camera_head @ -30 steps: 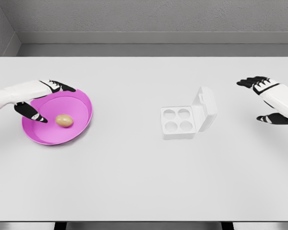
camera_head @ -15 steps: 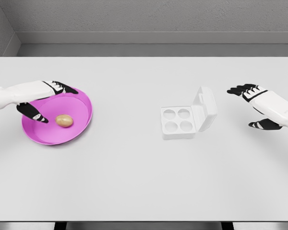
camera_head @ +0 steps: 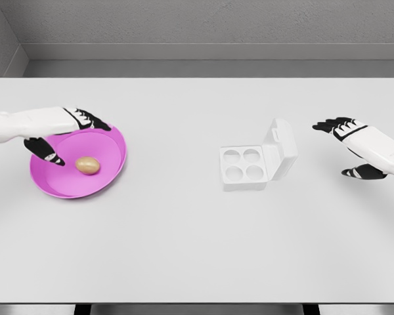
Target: Pack egg into the box and close the box lid
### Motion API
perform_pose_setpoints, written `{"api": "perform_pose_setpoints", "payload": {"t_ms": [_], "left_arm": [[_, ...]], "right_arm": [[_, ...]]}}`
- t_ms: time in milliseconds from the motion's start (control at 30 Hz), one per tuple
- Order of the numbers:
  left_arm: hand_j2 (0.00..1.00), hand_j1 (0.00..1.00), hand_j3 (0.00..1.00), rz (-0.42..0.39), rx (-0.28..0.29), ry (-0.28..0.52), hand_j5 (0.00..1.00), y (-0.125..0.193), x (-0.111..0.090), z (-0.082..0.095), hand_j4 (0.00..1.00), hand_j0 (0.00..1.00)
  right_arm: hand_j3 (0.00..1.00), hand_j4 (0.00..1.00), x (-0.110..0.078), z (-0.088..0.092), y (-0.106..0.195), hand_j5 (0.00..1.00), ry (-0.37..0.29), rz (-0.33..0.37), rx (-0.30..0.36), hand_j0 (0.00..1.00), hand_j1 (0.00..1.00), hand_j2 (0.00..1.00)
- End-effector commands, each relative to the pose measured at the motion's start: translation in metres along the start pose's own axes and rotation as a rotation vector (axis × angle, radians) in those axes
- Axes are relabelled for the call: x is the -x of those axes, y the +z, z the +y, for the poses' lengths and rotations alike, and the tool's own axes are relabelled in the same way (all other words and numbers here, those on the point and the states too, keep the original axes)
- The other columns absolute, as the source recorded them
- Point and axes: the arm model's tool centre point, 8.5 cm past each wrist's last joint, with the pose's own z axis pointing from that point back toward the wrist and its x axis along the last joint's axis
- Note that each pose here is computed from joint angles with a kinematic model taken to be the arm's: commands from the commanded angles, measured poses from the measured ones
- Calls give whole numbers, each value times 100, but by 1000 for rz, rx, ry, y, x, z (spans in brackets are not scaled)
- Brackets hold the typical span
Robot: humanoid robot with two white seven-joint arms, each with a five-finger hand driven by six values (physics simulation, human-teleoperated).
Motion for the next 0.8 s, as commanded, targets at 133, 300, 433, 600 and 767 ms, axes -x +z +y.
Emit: {"api": "perform_pose_setpoints", "payload": {"t_ms": [133, 300, 433, 600, 767], "left_arm": [[100, 100, 100, -3, 16, 19, 100, -6, 1, -8, 100, 100], [100, 100, 100, -4, 29, 24, 100, -7, 1, -14, 100, 100], [100, 100, 100, 3, 42, 31, 100, -6, 3, -19, 100, 100], [82, 82, 82, -4, 62, 37, 82, -10, 1, -27, 82, 82], [81, 81, 81, -10, 54, 39, 81, -12, 0, -26, 81, 81]], "right_arm": [[100, 100, 2, 1, 1, 100, -10, 6, -1, 100, 100, 100], [100, 100, 0, 4, -2, 100, -11, -3, -11, 100, 100, 100], [100, 100, 4, 7, 0, 100, -19, 8, -19, 100, 100, 100], [100, 100, 2, 11, -3, 100, -24, 1, -28, 100, 100, 100], [100, 100, 2, 14, -9, 100, -29, -7, -42, 100, 100, 100]]}}
